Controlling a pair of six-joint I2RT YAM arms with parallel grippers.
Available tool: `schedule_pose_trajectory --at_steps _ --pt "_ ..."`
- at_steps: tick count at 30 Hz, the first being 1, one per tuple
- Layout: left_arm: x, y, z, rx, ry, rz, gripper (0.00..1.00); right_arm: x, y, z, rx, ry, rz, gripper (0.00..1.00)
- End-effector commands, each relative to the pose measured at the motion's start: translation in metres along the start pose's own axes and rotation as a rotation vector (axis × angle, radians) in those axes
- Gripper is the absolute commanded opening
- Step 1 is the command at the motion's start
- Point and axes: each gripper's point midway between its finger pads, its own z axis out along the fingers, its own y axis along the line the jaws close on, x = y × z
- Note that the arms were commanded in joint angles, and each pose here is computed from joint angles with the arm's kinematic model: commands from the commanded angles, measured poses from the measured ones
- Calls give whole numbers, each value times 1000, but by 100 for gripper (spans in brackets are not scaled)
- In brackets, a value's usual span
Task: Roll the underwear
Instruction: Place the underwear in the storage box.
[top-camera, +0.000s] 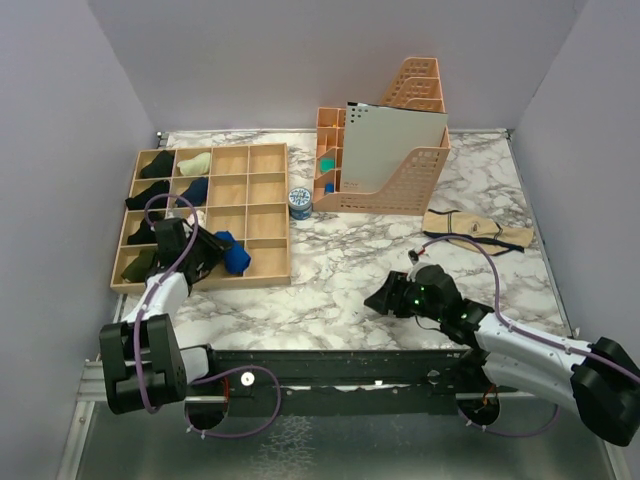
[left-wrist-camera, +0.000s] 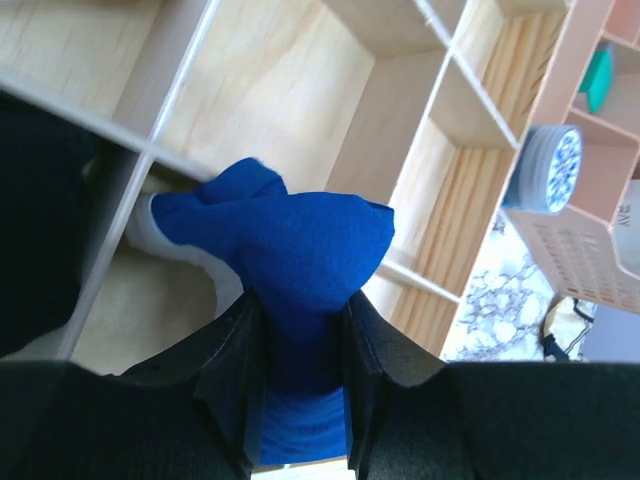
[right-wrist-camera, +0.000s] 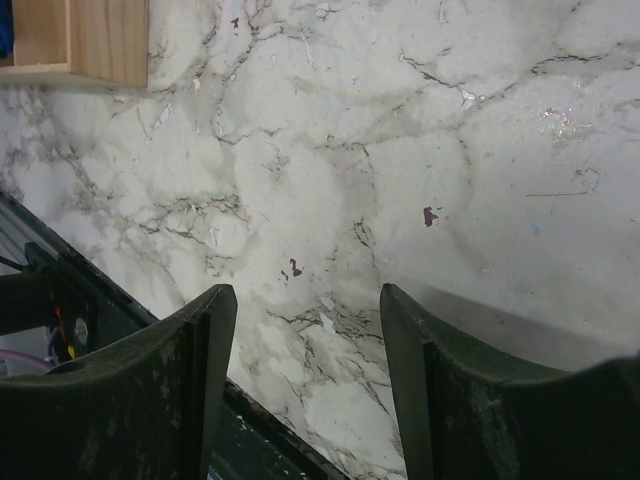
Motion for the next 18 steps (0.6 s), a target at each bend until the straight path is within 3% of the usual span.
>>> schedule_pose_trajectory --at_steps 1,13,18 --pt "14 13 -5 6 0 17 0 3 4 1 -19 20 -3 64" --pt "14 68 -23 -276 -65 54 0 5 4 0 -23 28 -11 64" --pt "23 69 -13 -260 2 68 0 7 4 -1 -27 31 -6 64"
